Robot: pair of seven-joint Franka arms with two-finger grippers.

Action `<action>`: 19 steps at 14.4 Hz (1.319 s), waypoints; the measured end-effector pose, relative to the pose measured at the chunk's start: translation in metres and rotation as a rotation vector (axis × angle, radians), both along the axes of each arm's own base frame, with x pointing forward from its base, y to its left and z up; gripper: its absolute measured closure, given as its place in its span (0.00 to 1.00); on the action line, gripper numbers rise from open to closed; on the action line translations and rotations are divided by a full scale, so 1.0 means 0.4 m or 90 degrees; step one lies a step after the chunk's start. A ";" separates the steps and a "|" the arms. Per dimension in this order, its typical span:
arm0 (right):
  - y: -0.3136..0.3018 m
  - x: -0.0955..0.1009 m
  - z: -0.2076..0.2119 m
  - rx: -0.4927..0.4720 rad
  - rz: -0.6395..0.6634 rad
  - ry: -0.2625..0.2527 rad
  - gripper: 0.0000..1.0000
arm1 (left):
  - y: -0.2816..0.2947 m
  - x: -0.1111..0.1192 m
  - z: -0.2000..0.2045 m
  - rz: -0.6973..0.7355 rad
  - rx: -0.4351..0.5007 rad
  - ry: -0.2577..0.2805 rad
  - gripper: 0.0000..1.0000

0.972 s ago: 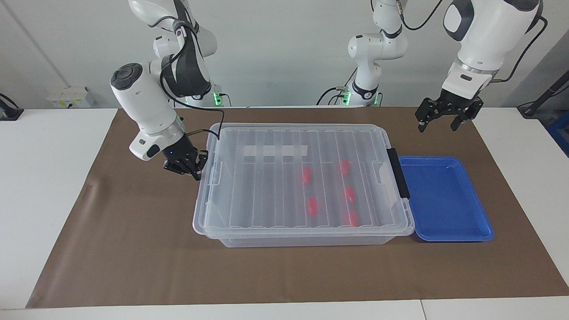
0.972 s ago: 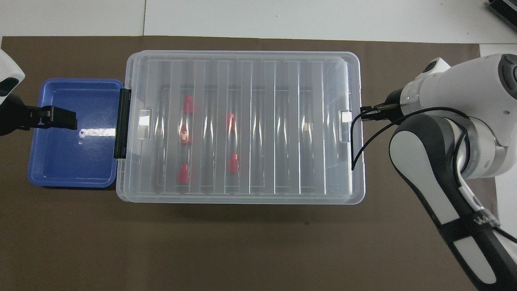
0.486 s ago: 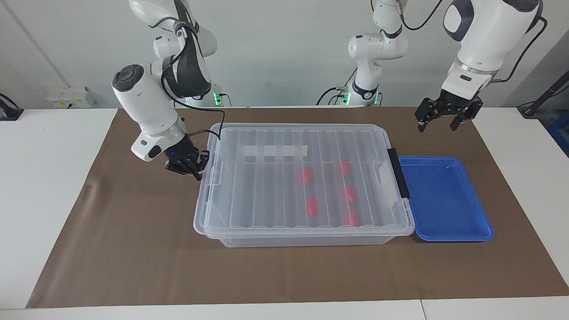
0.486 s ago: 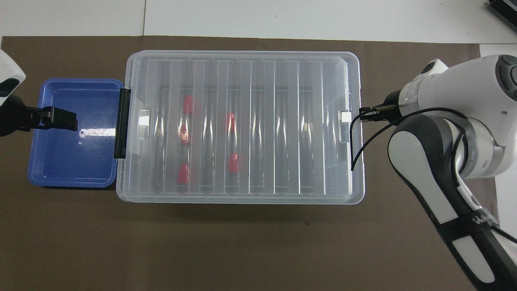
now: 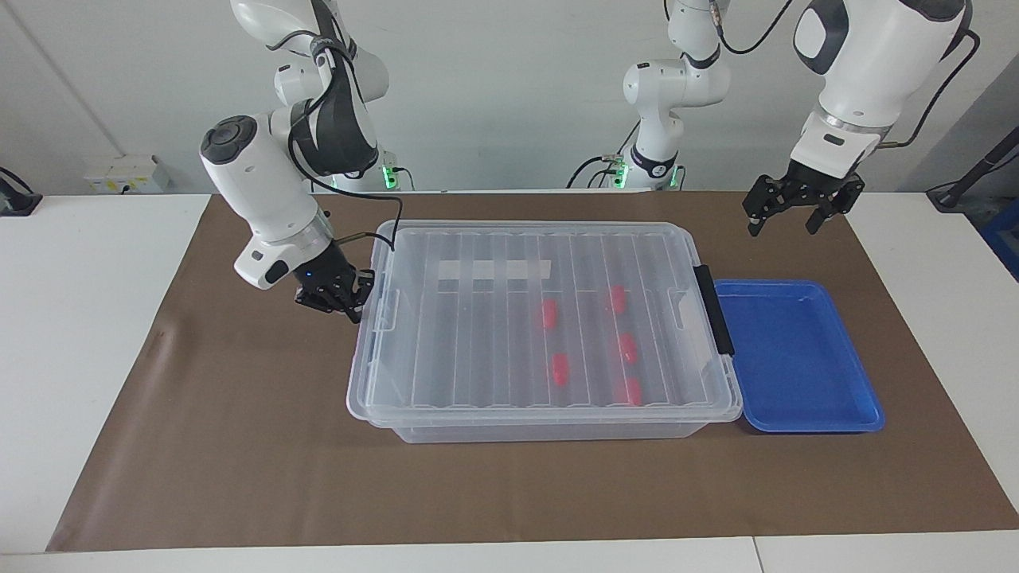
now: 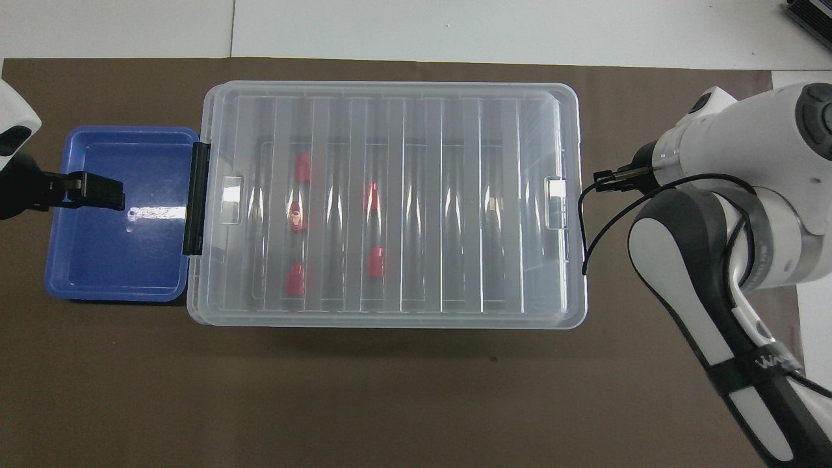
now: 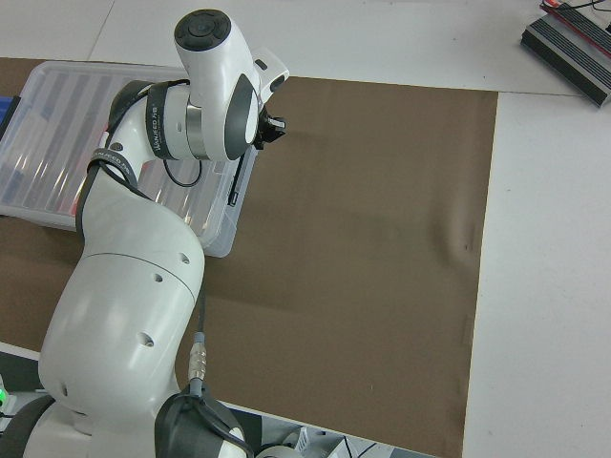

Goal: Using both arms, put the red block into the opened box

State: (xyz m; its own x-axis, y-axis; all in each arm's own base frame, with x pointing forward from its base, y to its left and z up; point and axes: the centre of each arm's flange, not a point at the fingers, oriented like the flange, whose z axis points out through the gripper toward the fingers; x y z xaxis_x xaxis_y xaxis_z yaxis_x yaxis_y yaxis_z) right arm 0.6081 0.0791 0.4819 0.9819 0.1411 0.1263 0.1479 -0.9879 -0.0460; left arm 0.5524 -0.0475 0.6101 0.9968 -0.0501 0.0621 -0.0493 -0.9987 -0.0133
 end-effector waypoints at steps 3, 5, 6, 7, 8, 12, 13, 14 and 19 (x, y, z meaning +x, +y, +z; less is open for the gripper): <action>-0.040 -0.020 0.079 -0.007 -0.027 0.012 0.59 | 0.000 0.000 0.000 0.000 0.000 0.000 0.00; -0.067 -0.041 0.140 -0.005 -0.061 0.031 0.40 | 0.000 0.000 0.000 0.000 0.000 0.000 0.00; -0.077 -0.053 0.168 -0.007 -0.076 0.040 0.30 | 0.000 0.000 0.000 0.000 0.000 0.000 0.00; -0.087 -0.066 0.192 -0.010 -0.095 0.050 0.20 | 0.000 0.000 0.000 0.000 0.000 0.000 0.00; -0.099 -0.078 0.213 -0.012 -0.121 0.062 0.08 | 0.000 0.000 0.000 0.000 0.000 0.000 0.00; -0.131 -0.122 0.272 -0.019 -0.190 0.122 0.00 | 0.000 0.000 0.000 0.000 0.000 0.000 0.00; -0.140 -0.131 0.287 -0.019 -0.195 0.124 0.00 | 0.000 0.000 0.000 0.000 0.000 0.000 0.00; -0.151 -0.140 0.300 -0.018 -0.199 0.125 0.00 | 0.000 0.000 0.000 0.000 0.000 0.000 0.00; -0.173 -0.162 0.319 -0.018 -0.176 0.134 0.00 | 0.000 0.000 0.000 0.000 0.000 0.000 0.00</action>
